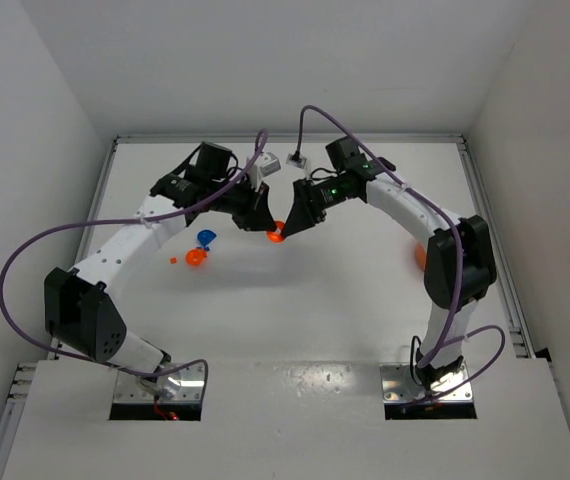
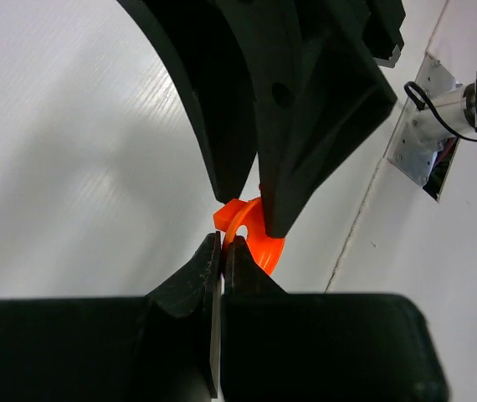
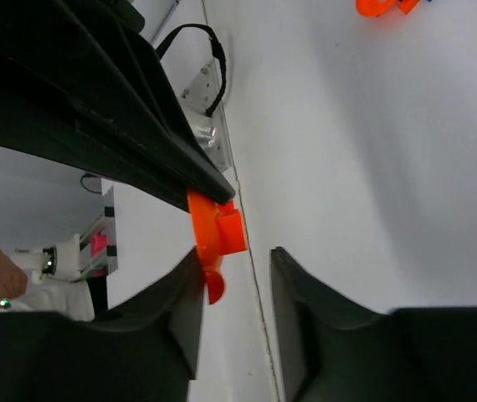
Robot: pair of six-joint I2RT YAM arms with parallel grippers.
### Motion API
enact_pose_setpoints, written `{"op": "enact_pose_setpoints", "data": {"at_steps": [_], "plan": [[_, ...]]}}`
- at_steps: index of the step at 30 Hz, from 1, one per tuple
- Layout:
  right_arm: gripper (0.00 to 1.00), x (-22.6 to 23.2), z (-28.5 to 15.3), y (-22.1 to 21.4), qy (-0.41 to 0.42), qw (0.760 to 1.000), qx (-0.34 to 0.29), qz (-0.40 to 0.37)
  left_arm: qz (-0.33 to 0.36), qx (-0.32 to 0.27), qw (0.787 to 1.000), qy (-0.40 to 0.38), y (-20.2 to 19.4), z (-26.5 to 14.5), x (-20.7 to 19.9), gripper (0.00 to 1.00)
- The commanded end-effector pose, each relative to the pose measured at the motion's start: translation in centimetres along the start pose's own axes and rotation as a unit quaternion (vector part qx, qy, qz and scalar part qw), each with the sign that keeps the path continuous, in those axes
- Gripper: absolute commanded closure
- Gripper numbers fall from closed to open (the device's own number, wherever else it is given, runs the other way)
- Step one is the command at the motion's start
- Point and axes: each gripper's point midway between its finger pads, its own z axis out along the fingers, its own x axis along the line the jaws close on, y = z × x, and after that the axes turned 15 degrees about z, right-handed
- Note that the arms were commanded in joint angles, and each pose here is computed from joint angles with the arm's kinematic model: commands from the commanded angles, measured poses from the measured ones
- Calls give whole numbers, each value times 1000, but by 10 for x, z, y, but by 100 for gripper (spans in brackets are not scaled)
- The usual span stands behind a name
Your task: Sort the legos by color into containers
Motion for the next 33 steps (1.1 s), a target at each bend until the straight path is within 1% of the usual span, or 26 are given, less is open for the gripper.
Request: {"op": "enact_pose_setpoints", "data": {"at_steps": [1, 2, 3, 4, 5, 6, 7, 8, 9, 10, 11, 13, 14, 15, 16, 17, 19, 20, 21, 22, 24, 25, 26, 31, 32, 33], "plan": [[63, 9, 0, 15, -5, 1000, -13, -28, 19, -26, 999, -17, 21, -3, -9, 100], [68, 9, 3, 13, -7, 999, -10, -30, 19, -26, 999, -17, 21, -3, -9, 100], [78, 9, 3, 15, -7, 999, -12, -34, 22, -31, 999, -20, 23, -3, -10, 100], [82, 8, 3, 15, -12, 999, -13, -34, 22, -31, 999, -20, 23, -3, -10, 99], [86, 8, 3, 15, -12, 999, -13, -34, 18, -28, 999, -26, 20, -1, -11, 93], [93, 6, 3, 16, -17, 999, -15, -34, 18, -28, 999, -26, 20, -1, -11, 88], [95, 4, 3, 14, -18, 999, -13, -30, 18, -27, 999, -21, 19, -1, -10, 83], [97, 7, -2, 16, -19, 999, -20, -34, 15, -23, 999, -22, 15, 0, -10, 73], [98, 2, -1, 15, -24, 999, -21, -34, 18, -24, 999, -16, 17, -2, -9, 67], [100, 4, -11, 16, -27, 998, -32, -35, 17, -19, 1000, 0, 15, -2, -4, 57], [100, 0, -10, 14, -34, 998, -32, -30, 17, -19, 1000, 0, 15, -2, -4, 49], [100, -7, -24, 7, -78, 996, -37, -30, 21, -12, 999, 36, 15, -10, 4, 30], [100, -17, -38, 8, -107, 992, -45, -50, 15, -5, 997, 71, 11, -15, 20, 12], [100, -25, -52, -2, -150, 987, -43, -45, 10, -7, 996, 89, 12, -22, 26, 1], [100, -32, -67, -4, -176, 981, -42, -75, 7, -8, 994, 110, 11, -30, 35, 0], [100, -39, -79, -10, -200, 976, -42, -77, 2, -2, 991, 136, 8, -34, 46, 0], [100, -54, -117, -25, -276, 954, -46, -105, -3, 0, 984, 178, 4, -48, 63, 0], [100, -65, -136, -29, -326, 938, -48, -112, 1, -6, 983, 181, 6, -50, 61, 0], [100, -65, -153, -36, -353, 926, -52, -125, 3, 0, 983, 184, 0, -51, 65, 0], [100, -77, -178, -43, -402, 905, -43, -134, 3, 0, 983, 184, 0, -51, 65, 0], [100, -84, -203, -53, -444, 884, -32, -138, 7, -1, 985, 173, -1, -46, 65, 0], [100, -95, -226, -64, -479, 868, -14, -129, 2, 1, 989, 151, -4, -38, 63, 0], [100, -100, -237, -69, -494, 861, -6, -124, -1, 2, 990, 139, -5, -34, 61, 0], [100, -121, -315, -92, -583, 807, 5, -92, -23, 2, 994, 111, -11, -22, 62, 0], [100, -123, -335, -94, -598, 798, 2, -80, -23, 6, 992, 120, -13, -23, 65, 0], [100, -129, -342, -98, -597, 799, 9, -68, -29, 8, 991, 128, -12, -22, 69, 0]]}}
